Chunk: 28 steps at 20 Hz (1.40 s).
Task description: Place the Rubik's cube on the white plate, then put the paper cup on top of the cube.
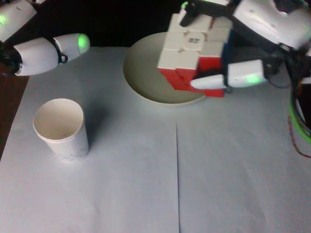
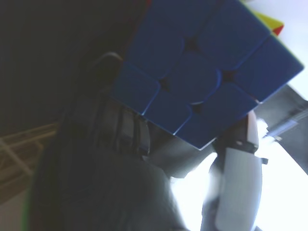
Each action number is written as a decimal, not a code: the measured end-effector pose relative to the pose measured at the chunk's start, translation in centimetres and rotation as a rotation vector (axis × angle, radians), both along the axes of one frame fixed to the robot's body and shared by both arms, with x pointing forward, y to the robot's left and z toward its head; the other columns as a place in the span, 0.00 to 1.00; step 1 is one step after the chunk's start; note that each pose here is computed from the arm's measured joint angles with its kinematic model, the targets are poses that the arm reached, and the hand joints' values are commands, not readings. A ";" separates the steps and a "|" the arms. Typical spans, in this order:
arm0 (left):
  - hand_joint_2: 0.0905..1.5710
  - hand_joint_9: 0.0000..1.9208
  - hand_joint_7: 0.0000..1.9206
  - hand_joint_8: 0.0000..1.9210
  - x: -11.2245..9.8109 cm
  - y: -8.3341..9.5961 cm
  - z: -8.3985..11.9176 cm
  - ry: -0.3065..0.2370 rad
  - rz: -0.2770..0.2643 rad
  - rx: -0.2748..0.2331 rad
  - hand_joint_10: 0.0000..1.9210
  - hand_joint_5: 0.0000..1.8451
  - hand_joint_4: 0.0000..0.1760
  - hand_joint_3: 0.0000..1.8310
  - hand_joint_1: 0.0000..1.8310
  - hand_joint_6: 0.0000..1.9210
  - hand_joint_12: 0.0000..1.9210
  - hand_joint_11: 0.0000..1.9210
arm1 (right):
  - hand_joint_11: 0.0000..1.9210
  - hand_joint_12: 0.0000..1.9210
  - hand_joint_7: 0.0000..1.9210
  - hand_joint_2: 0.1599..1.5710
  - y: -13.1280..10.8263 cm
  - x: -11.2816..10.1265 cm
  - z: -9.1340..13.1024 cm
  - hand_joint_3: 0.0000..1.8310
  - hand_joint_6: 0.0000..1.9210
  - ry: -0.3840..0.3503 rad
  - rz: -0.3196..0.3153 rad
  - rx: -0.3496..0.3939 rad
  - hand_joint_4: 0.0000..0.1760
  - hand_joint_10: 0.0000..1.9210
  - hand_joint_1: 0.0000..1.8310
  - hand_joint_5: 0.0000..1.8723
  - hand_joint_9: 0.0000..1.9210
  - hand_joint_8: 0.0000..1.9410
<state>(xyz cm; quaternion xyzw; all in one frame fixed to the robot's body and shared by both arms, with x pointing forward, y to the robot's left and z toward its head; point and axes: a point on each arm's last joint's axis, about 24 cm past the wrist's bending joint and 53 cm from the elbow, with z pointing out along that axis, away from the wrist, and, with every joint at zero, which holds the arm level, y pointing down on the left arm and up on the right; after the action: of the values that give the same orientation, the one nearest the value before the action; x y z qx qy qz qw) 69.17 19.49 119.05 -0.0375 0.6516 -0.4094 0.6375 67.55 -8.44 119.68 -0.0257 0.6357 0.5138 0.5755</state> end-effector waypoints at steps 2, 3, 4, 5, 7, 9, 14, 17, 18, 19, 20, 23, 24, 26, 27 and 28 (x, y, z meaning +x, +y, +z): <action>0.82 0.00 0.00 0.00 -0.1 -0.2 0.0 -0.004 -0.009 0.008 0.00 0.02 0.51 0.00 0.16 0.00 0.01 0.02 | 0.57 1.00 0.38 0.82 1.0 0.7 -0.9 0.00 0.76 0.020 0.003 -0.018 0.00 1.00 0.63 0.28 0.50 0.87; 0.82 0.00 0.00 0.00 0.0 -0.1 0.0 -0.001 -0.004 0.002 0.00 0.02 0.48 0.00 0.15 0.00 0.01 0.01 | 0.54 1.00 0.37 0.82 1.4 1.3 -1.1 0.00 0.77 0.029 -0.002 -0.019 0.00 1.00 0.63 0.28 0.46 0.87; 0.81 0.00 0.00 0.00 0.0 -0.1 0.0 -0.003 -0.003 0.003 0.00 0.02 0.59 0.00 0.14 0.00 0.01 0.01 | 0.57 1.00 0.38 0.82 1.5 2.0 -1.2 0.00 0.76 0.036 -0.012 -0.022 0.00 1.00 0.63 0.28 0.50 0.87; 0.80 0.00 0.00 0.00 0.0 -0.1 0.0 -0.002 -0.002 0.000 0.00 0.02 0.57 0.00 0.14 0.00 0.02 0.01 | 0.56 1.00 0.37 0.83 1.5 3.2 -1.2 0.00 0.76 0.046 -0.036 -0.008 0.00 1.00 0.63 0.28 0.50 0.89; 0.82 0.00 0.00 0.00 0.0 -0.3 -0.1 0.000 -0.006 -0.003 0.00 0.00 0.42 0.00 0.14 0.00 0.02 0.00 | 0.53 1.00 0.36 0.84 1.5 4.1 -1.9 0.00 0.78 0.068 -0.056 -0.004 0.00 1.00 0.63 0.26 0.45 0.90; 0.81 0.00 0.00 0.00 0.0 -0.3 -0.2 0.000 -0.006 -0.003 0.00 0.02 0.53 0.00 0.14 0.00 0.08 0.00 | 0.50 1.00 0.36 0.84 2.3 4.8 -3.5 0.00 0.80 0.107 -0.062 -0.025 0.00 1.00 0.62 0.25 0.41 0.90; 0.81 0.00 0.00 0.00 -0.1 -0.4 0.1 -0.011 -0.007 -0.017 0.00 0.03 0.50 0.00 0.14 0.00 0.05 0.00 | 0.13 0.99 0.10 0.78 1.7 6.5 -5.2 0.00 0.62 0.186 -0.113 -0.005 0.00 0.83 0.52 0.08 0.12 0.62; 0.81 0.00 0.00 0.00 -0.2 -0.6 0.2 -0.017 -0.014 -0.013 0.00 0.02 0.53 0.00 0.16 0.00 0.06 0.00 | 0.00 0.74 0.09 0.77 1.8 6.5 -5.8 0.00 0.15 0.196 -0.113 -0.021 0.46 0.37 0.35 0.04 0.05 0.03; 0.81 0.00 0.00 0.00 -0.2 -0.6 0.2 -0.018 -0.015 -0.012 0.00 0.02 0.59 0.00 0.17 0.00 0.05 0.00 | 0.00 0.70 0.07 0.77 1.7 6.4 -6.3 0.00 0.09 0.210 -0.116 -0.019 0.42 0.38 0.33 0.03 0.02 0.01; 0.80 0.00 0.00 0.00 -0.1 -0.5 0.2 -0.016 -0.011 -0.016 0.00 0.02 0.59 0.00 0.12 0.00 0.10 0.00 | 0.00 0.66 0.03 0.76 1.7 6.3 -6.7 0.00 0.04 0.214 -0.115 -0.037 0.35 0.35 0.30 0.01 0.00 0.00; 0.80 0.00 0.00 0.00 -0.1 -0.5 0.2 -0.015 -0.008 -0.019 0.00 0.03 0.58 0.00 0.13 0.00 0.09 0.00 | 0.00 0.64 0.02 0.76 1.7 6.3 -7.3 0.00 0.00 0.231 -0.116 -0.050 0.21 0.31 0.28 0.00 0.00 0.00; 0.81 0.00 0.00 0.00 -0.1 -0.5 0.2 -0.016 -0.011 -0.017 0.00 0.02 0.55 0.00 0.18 0.00 0.06 0.00 | 0.00 0.36 0.00 0.72 1.5 5.8 -6.8 0.00 0.00 0.223 -0.109 -0.043 0.72 0.10 0.28 0.00 0.02 0.00; 0.81 0.00 0.00 0.00 -0.1 -0.5 0.2 -0.016 -0.010 -0.017 0.00 0.02 0.39 0.00 0.16 0.00 0.06 0.00 | 0.00 0.32 0.00 0.72 1.1 5.7 -6.6 0.00 0.00 0.221 -0.113 -0.045 0.77 0.07 0.29 0.00 0.01 0.00; 0.80 0.00 0.00 0.00 -0.1 -0.5 0.2 -0.016 -0.009 -0.018 0.00 0.01 0.37 0.00 0.16 0.00 0.02 0.00 | 0.00 0.08 0.00 0.72 0.4 5.6 -6.2 0.00 0.00 0.202 -0.124 -0.066 0.66 0.01 0.29 0.00 0.00 0.00; 0.80 0.00 0.00 0.00 -0.2 -0.5 0.2 -0.015 -0.009 -0.018 0.00 0.00 0.50 0.00 0.18 0.00 0.02 0.01 | 0.00 0.01 0.00 0.71 0.1 5.3 -5.9 0.00 0.00 0.189 -0.126 -0.080 0.73 0.00 0.30 0.00 0.00 0.00; 0.80 0.00 0.00 0.00 -0.2 -0.4 0.1 -0.015 -0.009 -0.016 0.00 0.00 0.56 0.00 0.18 0.00 0.08 0.00 | 0.00 0.00 0.00 0.71 -0.1 5.2 -5.7 0.00 0.00 0.184 -0.126 -0.086 0.68 0.00 0.30 0.00 0.00 0.00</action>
<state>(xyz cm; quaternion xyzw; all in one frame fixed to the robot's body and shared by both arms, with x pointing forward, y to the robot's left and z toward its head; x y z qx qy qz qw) 68.97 19.07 119.15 -0.0364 0.6435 -0.4180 0.6403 72.70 -8.52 113.95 0.0370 0.7076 0.4491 0.5444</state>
